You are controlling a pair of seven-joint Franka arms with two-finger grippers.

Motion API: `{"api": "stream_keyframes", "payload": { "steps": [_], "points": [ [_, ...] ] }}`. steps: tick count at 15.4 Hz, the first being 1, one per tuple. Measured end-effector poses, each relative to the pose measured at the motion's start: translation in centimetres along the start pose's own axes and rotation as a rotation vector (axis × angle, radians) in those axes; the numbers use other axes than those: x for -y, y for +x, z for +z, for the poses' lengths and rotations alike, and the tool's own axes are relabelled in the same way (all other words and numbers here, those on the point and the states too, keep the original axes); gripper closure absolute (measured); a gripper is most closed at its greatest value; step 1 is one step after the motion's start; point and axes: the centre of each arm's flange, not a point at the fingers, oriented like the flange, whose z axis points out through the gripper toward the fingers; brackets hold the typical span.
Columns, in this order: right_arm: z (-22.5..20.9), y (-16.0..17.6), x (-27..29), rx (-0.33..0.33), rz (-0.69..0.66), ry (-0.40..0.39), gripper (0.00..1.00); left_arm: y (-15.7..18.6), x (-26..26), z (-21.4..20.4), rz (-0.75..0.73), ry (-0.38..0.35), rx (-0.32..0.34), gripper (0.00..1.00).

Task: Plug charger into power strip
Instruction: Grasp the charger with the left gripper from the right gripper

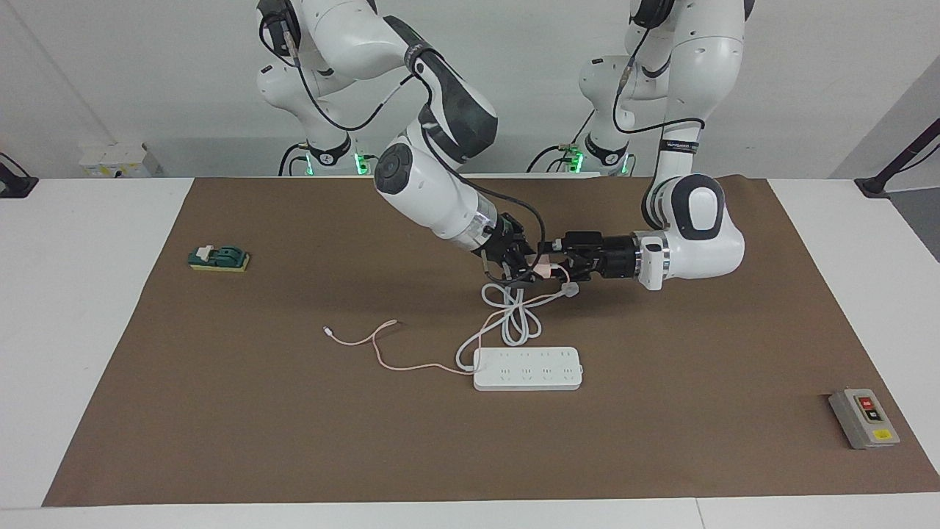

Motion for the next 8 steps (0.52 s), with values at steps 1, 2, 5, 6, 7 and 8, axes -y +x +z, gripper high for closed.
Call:
{"api": "stream_keyframes", "payload": {
  "steps": [1,2,5,6,7,8],
  "points": [
    [0.00,0.00,0.00,0.000,0.000,0.000,0.48,0.00,0.00,0.01,0.001,0.000,0.000,0.12],
    [0.00,0.01,0.00,0.000,0.000,0.000,0.48,0.01,0.01,-0.04,0.003,0.000,-0.001,0.27],
    [-0.30,-0.19,0.02,0.003,-0.003,0.005,0.48,0.03,0.44,-0.40,0.007,0.019,0.002,0.63],
    [-0.27,-0.20,0.00,0.003,0.001,0.004,0.48,0.04,0.46,-0.46,0.019,0.024,0.004,0.71],
    [-0.23,-0.19,-0.01,0.002,0.002,0.003,0.48,0.04,0.47,-0.47,0.023,0.026,0.005,0.71],
    [-0.23,-0.19,-0.02,0.002,0.002,0.003,0.48,0.04,0.47,-0.48,0.027,0.026,0.005,0.71]
  ]
}}
